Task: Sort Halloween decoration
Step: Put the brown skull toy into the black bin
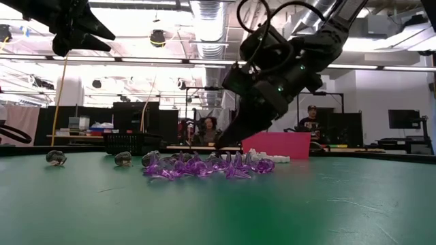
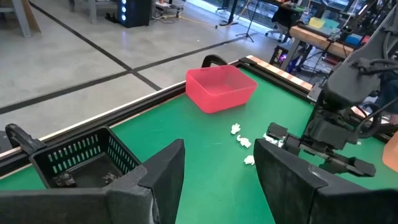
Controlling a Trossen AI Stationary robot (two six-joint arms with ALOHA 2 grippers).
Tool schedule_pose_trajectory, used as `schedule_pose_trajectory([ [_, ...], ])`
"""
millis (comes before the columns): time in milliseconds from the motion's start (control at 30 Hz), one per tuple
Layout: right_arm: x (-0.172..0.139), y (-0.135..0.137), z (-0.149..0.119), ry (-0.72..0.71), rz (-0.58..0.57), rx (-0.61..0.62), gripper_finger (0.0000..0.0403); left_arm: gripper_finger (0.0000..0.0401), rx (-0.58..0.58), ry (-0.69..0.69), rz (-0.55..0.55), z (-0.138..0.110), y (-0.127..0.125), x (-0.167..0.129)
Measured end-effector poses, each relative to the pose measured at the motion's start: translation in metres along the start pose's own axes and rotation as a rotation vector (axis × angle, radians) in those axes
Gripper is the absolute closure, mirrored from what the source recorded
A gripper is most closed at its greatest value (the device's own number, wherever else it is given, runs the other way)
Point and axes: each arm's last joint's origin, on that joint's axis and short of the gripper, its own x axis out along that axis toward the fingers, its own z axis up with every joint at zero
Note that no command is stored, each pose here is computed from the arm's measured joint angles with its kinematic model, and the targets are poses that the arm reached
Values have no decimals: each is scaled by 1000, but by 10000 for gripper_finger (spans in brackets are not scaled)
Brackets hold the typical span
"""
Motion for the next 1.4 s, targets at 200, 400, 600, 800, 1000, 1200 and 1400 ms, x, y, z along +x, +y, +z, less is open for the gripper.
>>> schedule_pose_trajectory([
  [200,12,-2,-8,6,3,-13,204,218,0,1,0,0,0,0],
  [400,21,-3,-16,19,4,-5,206,218,2,3,4,0,0,0],
  [600,21,-5,-16,12,-2,-1,206,218,9,11,8,-1,1,0],
  [800,20,-9,-16,1,-11,0,206,218,11,9,21,-2,1,0],
  [1000,20,-11,-14,-26,-20,-9,206,218,12,5,31,-1,1,0],
  [1200,20,-10,-14,-20,-17,-35,206,218,12,5,33,-1,2,0],
  [1400,20,-10,-14,-19,-20,-53,206,218,11,5,33,-1,2,0],
])
